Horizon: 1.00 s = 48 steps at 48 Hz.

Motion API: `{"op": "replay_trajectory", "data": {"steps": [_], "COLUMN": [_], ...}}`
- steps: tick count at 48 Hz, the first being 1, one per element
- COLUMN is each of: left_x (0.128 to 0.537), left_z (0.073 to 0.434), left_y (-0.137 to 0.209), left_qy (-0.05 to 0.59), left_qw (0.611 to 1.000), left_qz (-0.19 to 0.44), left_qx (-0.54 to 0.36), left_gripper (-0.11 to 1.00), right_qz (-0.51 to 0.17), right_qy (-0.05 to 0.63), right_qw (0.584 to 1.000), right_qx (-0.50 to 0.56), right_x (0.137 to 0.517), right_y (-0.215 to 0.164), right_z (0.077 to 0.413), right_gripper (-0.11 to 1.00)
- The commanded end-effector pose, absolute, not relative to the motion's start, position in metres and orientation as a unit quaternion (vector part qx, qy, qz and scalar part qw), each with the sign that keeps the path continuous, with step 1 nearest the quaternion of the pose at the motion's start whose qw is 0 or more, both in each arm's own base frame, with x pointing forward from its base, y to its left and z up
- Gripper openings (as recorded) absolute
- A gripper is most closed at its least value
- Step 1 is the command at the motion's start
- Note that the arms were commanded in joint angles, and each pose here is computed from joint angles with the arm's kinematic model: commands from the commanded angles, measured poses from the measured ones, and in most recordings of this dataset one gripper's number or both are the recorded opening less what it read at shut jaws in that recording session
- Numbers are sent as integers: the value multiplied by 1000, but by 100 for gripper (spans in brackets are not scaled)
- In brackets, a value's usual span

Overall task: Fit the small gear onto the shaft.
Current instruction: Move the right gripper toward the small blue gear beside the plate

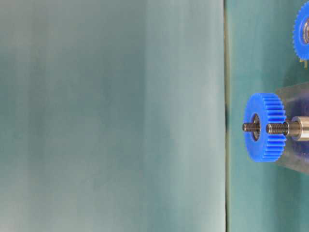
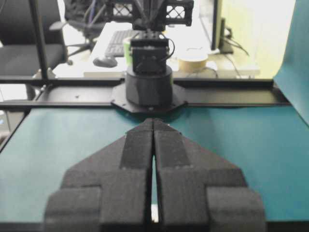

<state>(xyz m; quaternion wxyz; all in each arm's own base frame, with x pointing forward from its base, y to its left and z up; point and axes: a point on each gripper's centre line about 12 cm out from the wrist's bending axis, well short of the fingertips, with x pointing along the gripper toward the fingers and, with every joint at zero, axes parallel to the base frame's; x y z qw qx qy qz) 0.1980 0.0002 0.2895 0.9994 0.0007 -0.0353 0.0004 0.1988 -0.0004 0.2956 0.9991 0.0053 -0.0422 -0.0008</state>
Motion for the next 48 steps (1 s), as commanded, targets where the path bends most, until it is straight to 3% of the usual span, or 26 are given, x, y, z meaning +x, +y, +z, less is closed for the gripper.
{"op": "replay_trajectory", "data": {"steps": [1,9,25,36,48], "left_x": [205,218,243,254,267], "left_z": [284,281,258,248,243], "left_y": [-2,-2,-1,-2,-2], "left_qy": [-8,42,175,196,214], "left_qw": [1000,999,984,981,977], "left_qz": [-5,-5,-2,-2,-2], "left_qx": [0,-5,-2,-2,-2], "left_gripper": [0,0,0,0,0], "right_qz": [0,-36,-92,-100,-110], "right_qy": [-42,27,266,353,500], "right_qw": [999,990,947,918,843], "right_qx": [13,132,153,149,168], "right_x": [200,200,210,241,278], "right_y": [0,-11,-31,-40,-54], "right_z": [296,281,248,235,202], "right_gripper": [1,1,1,1,1]}}
